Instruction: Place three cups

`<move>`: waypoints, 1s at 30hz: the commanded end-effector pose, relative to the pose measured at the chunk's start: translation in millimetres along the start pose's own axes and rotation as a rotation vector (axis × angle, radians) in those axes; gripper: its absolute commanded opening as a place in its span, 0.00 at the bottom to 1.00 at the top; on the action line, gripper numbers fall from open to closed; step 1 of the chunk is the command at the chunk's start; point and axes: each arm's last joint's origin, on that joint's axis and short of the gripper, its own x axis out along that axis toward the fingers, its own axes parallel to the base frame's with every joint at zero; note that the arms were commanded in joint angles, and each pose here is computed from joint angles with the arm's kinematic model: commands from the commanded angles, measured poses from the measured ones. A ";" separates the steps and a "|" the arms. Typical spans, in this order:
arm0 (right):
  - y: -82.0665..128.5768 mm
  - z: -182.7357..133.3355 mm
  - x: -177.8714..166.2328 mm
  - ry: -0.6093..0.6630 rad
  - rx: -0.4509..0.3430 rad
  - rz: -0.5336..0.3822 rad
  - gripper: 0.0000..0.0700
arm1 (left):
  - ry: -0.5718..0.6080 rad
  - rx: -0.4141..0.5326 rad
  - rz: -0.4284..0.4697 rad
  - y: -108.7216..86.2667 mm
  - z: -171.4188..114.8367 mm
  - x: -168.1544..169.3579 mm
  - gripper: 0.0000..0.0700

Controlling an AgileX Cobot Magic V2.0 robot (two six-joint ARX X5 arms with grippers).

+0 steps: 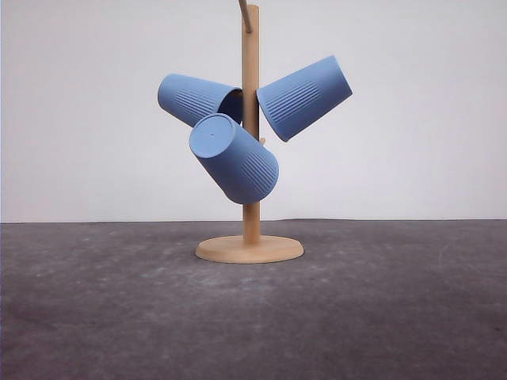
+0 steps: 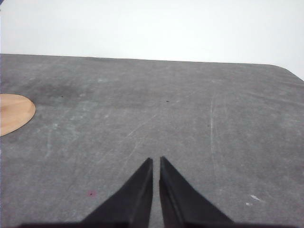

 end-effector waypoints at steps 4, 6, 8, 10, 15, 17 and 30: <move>0.2 0.4 0.2 -0.011 0.011 0.002 0.03 | 0.004 0.002 -0.003 -0.2 -5.1 2.0 0.00; 0.2 0.4 0.2 -0.011 0.011 0.002 0.03 | 0.004 0.002 -0.003 -0.2 -5.1 2.0 0.00; 0.2 0.3 0.2 -0.011 0.011 0.002 0.03 | 0.004 0.002 -0.003 -0.2 -5.1 2.0 0.00; 0.2 0.4 0.2 -0.011 0.011 0.002 0.03 | 0.004 0.002 -0.003 -0.2 -5.1 2.0 0.00; 0.2 0.3 0.2 -0.011 0.011 0.002 0.03 | 0.004 0.002 -0.003 -0.2 -5.1 2.0 0.00; 0.2 0.3 0.2 -0.011 0.011 0.002 0.03 | 0.004 0.002 -0.003 -0.2 -5.1 2.0 0.00; 0.2 0.4 0.2 -0.011 0.011 0.002 0.03 | 0.004 0.002 -0.003 -0.2 -5.1 2.0 0.00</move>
